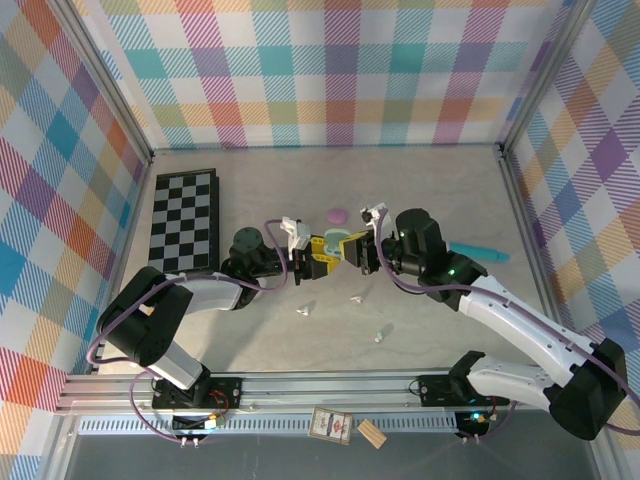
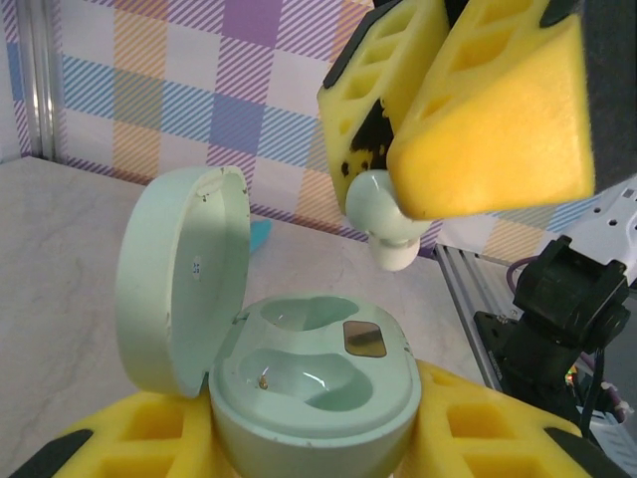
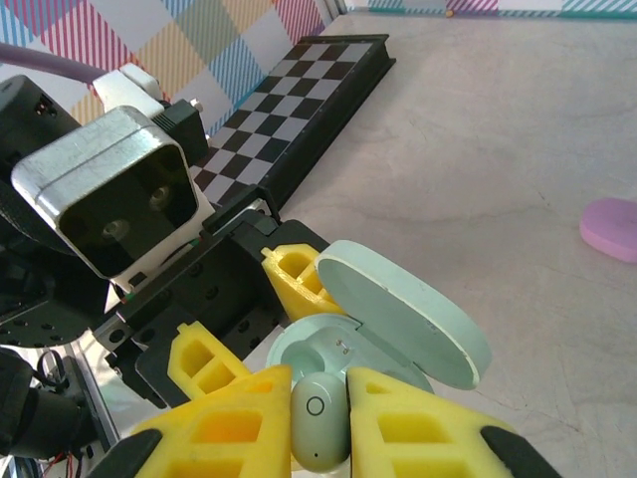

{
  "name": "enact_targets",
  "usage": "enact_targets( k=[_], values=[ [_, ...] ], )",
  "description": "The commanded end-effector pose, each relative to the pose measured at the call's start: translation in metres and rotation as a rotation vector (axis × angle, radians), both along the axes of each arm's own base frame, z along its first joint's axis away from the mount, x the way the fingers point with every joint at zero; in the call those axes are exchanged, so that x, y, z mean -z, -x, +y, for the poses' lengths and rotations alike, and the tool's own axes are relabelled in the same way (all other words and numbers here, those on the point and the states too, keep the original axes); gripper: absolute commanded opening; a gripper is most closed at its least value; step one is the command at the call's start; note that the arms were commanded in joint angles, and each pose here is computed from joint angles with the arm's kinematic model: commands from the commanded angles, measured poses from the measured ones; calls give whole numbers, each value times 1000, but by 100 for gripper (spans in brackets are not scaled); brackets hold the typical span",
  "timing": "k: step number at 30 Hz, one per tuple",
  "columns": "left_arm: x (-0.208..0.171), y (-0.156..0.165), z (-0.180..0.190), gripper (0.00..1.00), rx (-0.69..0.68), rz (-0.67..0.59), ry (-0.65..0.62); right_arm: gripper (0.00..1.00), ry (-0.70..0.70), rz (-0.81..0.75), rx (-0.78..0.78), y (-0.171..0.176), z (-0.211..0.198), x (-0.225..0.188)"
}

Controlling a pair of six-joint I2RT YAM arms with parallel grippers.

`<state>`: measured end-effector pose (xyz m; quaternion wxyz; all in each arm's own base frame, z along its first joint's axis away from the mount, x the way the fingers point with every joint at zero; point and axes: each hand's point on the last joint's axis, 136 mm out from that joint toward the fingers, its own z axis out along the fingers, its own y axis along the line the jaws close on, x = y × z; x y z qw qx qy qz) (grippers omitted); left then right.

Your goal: Insert the wireless bluetooth earbuds into the charging case

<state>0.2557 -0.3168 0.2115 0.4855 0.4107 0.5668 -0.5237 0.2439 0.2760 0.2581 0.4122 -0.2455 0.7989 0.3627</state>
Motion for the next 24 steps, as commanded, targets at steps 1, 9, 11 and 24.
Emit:
enact_targets(
  k=[1, 9, 11, 24],
  values=[
    [-28, 10, -2, 29, 47, -74, 57, 18, -20, -47, -34, 1, 6, -14],
    [-33, 12, -1, 29, 52, -84, 69, 19, -1, -36, 7, -5, 2, -3],
    [-35, 12, -1, 29, 50, -86, 75, 19, 4, -28, 8, -5, 2, 1],
    [-40, 13, 0, 29, 51, -91, 90, 19, 14, 0, 38, -9, 1, 14]
  ],
)
